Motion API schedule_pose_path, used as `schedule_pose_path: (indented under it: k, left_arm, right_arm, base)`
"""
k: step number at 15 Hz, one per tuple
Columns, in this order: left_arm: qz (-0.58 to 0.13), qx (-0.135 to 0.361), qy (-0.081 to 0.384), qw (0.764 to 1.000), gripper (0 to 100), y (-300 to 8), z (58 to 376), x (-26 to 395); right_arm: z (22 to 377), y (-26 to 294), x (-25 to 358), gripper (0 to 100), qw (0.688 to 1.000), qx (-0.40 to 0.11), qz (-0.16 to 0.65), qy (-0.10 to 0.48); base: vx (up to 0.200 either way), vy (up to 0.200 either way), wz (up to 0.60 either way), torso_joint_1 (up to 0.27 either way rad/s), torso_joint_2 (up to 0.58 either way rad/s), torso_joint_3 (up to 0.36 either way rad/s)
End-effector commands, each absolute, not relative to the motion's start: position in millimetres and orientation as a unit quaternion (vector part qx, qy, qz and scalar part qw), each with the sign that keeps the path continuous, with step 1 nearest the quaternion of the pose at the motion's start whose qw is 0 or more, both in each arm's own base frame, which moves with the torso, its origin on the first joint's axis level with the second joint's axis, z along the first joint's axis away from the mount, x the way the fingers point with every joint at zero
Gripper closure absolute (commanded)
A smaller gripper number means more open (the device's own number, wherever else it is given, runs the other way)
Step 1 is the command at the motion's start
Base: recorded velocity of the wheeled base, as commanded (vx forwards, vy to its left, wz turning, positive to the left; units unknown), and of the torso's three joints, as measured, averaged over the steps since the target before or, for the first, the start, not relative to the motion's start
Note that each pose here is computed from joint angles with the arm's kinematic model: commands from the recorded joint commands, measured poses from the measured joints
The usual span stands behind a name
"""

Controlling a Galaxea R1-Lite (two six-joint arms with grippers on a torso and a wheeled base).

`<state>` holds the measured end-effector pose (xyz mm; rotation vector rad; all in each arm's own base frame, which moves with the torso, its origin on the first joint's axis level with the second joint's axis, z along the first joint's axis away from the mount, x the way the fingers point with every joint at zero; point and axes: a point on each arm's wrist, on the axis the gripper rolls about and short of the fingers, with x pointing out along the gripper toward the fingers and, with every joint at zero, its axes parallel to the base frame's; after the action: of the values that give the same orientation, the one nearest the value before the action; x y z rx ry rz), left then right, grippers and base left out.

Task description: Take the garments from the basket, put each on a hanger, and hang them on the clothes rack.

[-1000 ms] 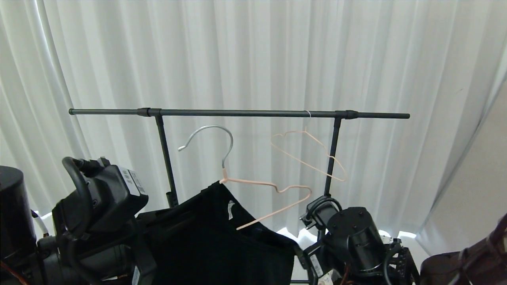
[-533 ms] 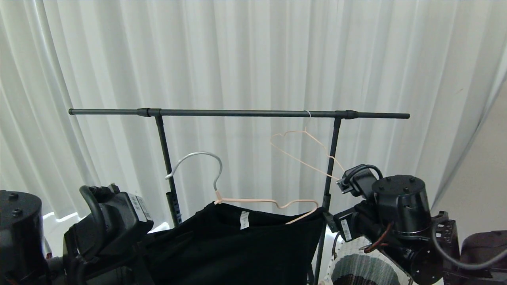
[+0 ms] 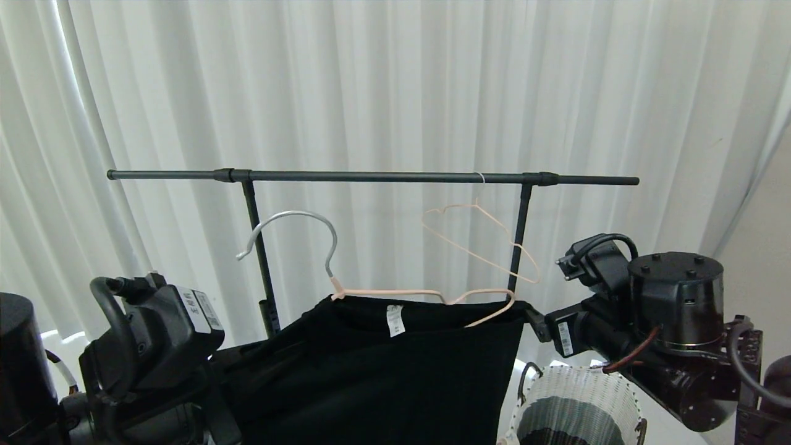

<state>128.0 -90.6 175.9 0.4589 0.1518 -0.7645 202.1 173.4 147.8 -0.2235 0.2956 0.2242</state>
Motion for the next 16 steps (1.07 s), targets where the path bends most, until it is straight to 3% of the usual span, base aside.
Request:
schedule_pose_path:
  k: [1,5,9,12,16]
  left_arm:
    - [-0.369,0.221,0.067,0.900,100,-88,176,124]
    - [-0.369,0.224,0.081,0.898,100,-88,169,124]
    - [-0.323,0.243,0.155,0.901,100,-93,146,142]
    - [-0.343,0.179,0.159,0.908,100,-106,154,138]
    - [-0.352,0.169,0.153,0.908,100,-106,156,132]
  right_arm:
    - [146,165,211,0,0.978,-0.110,0.091,0.153]
    - [152,153,218,0,0.982,-0.095,0.079,0.145]
    - [184,155,189,0,0.972,-0.091,0.196,0.091]
    - [189,149,171,0,0.946,-0.134,0.278,0.098]
    - [194,150,171,0,0.928,-0.136,0.333,0.096]
  base:
    - [0.000,0.000,0.00,0.000,0.00,0.000]
    - [0.000,0.000,0.00,0.000,0.00,0.000]
    - [0.000,0.000,0.00,0.000,0.00,0.000]
    - [0.000,0.000,0.00,0.000,0.00,0.000]
    - [0.000,0.000,0.00,0.000,0.00,0.000]
